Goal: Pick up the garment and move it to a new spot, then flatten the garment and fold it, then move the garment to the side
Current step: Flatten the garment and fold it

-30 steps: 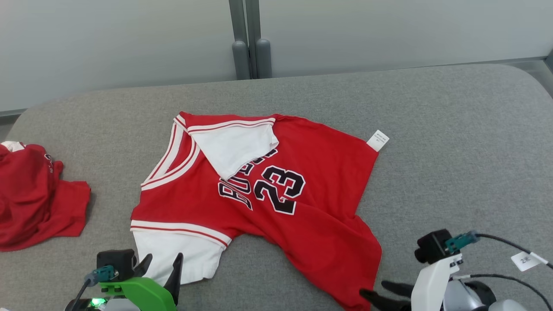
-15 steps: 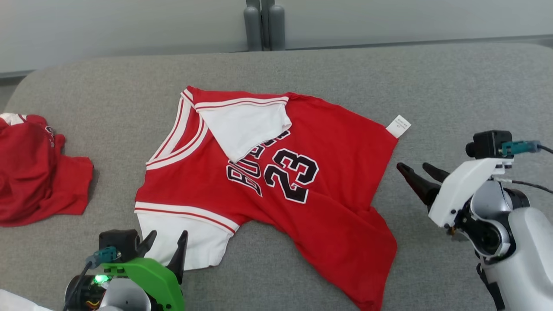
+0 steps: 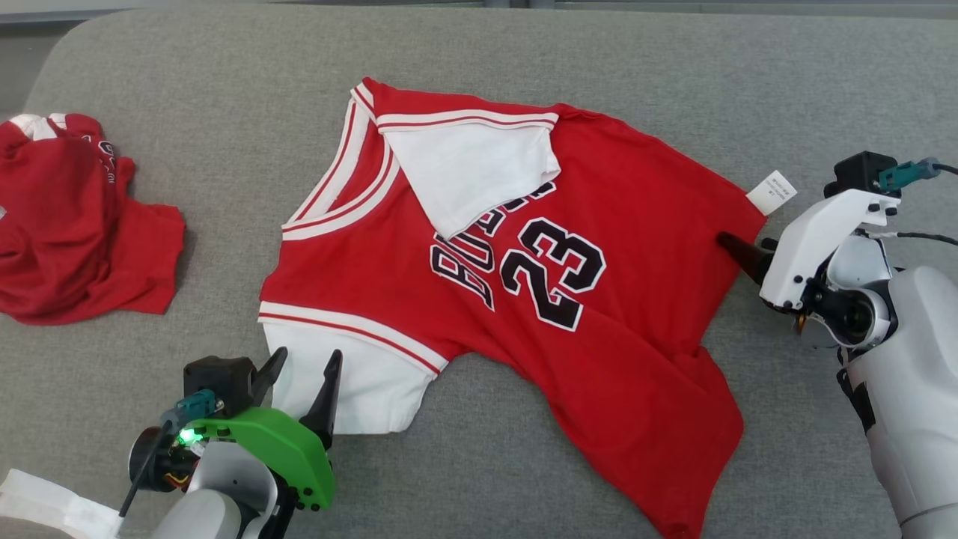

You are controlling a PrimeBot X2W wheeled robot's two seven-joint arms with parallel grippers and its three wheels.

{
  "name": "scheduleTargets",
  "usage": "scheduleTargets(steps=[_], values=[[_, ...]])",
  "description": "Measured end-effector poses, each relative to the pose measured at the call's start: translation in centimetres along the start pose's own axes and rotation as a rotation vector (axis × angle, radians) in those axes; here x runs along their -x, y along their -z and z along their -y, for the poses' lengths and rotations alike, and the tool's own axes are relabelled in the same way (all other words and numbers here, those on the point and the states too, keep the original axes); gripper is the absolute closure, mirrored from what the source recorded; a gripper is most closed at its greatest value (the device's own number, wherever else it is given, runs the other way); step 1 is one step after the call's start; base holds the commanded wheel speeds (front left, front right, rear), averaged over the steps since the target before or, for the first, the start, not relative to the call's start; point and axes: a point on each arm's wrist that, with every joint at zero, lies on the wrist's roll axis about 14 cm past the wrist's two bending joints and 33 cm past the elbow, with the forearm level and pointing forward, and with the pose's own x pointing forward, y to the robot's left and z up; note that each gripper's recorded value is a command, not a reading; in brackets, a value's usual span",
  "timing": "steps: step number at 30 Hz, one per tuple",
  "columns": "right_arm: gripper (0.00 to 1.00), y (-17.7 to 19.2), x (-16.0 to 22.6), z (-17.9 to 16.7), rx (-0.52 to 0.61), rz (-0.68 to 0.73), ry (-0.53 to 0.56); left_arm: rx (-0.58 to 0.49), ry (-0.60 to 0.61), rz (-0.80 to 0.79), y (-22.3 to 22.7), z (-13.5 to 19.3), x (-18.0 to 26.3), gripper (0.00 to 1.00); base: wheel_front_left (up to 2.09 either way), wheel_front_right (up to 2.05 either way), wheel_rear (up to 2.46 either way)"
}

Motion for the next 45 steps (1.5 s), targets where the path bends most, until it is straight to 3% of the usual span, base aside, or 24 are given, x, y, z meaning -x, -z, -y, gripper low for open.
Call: scheduleTargets(steps=[4, 5, 6, 7, 8, 13, 20, 27, 32, 34, 35, 45], values=[[0.0, 0.2, -1.4, -1.3, -0.013, -0.039, -0.039, 0.01, -0.019, -0.007, 0.5, -0.6, 0.0, 0.0, 0.0, 0.0, 0.0], [0.13, 0.1, -1.6, -1.6, -0.011, -0.034, -0.048, 0.012, -0.026, -0.008, 0.6, -0.8, 0.0, 0.0, 0.0, 0.0, 0.0], [0.56, 0.0, -1.8, -1.8, -0.008, -0.026, -0.053, 0.013, -0.029, -0.009, 0.6, -0.9, 0.1, 0.0, 0.0, 0.0, 0.0], [0.71, -0.1, -2.0, -2.0, -0.007, -0.014, -0.06, 0.015, -0.032, -0.011, 0.7, -1.0, 0.1, 0.0, 0.0, 0.0, 0.0], [1.0, -0.3, -2.1, -2.2, -0.004, -0.001, -0.063, 0.015, -0.034, -0.01, 0.8, -1.1, 0.2, 0.0, 0.0, 0.0, 0.0], [1.0, -1.8, -2.0, -2.0, 0.034, 0.088, -0.056, 0.021, -0.035, -0.006, 0.8, -1.1, 0.2, 0.0, 0.0, 0.0, 0.0], [1.0, -8.5, -2.3, -0.7, 0.116, 0.244, -0.017, 0.021, -0.022, 0.004, 0.4, -0.8, -0.8, 0.0, 0.0, 0.0, 0.0], [1.0, -12.8, -4.1, 1.4, 0.211, 0.274, 0.059, 0.023, -0.046, 0.02, 0.2, -1.6, -1.7, 0.0, 0.0, 0.0, 0.0], [1.0, -13.1, -6.3, 2.0, 0.254, 0.241, 0.092, 0.041, -0.076, 0.036, 0.5, -2.4, -1.6, 0.0, 0.0, 0.0, 0.0], [0.04, -13.1, -6.9, 2.2, 0.257, 0.243, 0.101, 0.044, -0.089, 0.035, 0.7, -2.8, -1.5, 0.0, 0.0, 0.0, 0.0], [0.0, -13.0, -7.1, 2.2, 0.253, 0.242, 0.103, 0.044, -0.094, 0.035, 0.7, -2.9, -1.4, 0.0, 0.0, 0.0, 0.0], [0.0, -12.0, -4.9, -0.9, 0.364, 0.368, 0.051, 0.024, -0.105, 0.167, -2.5, -3.4, -0.2, 0.0, 0.0, 0.0, 0.0]])
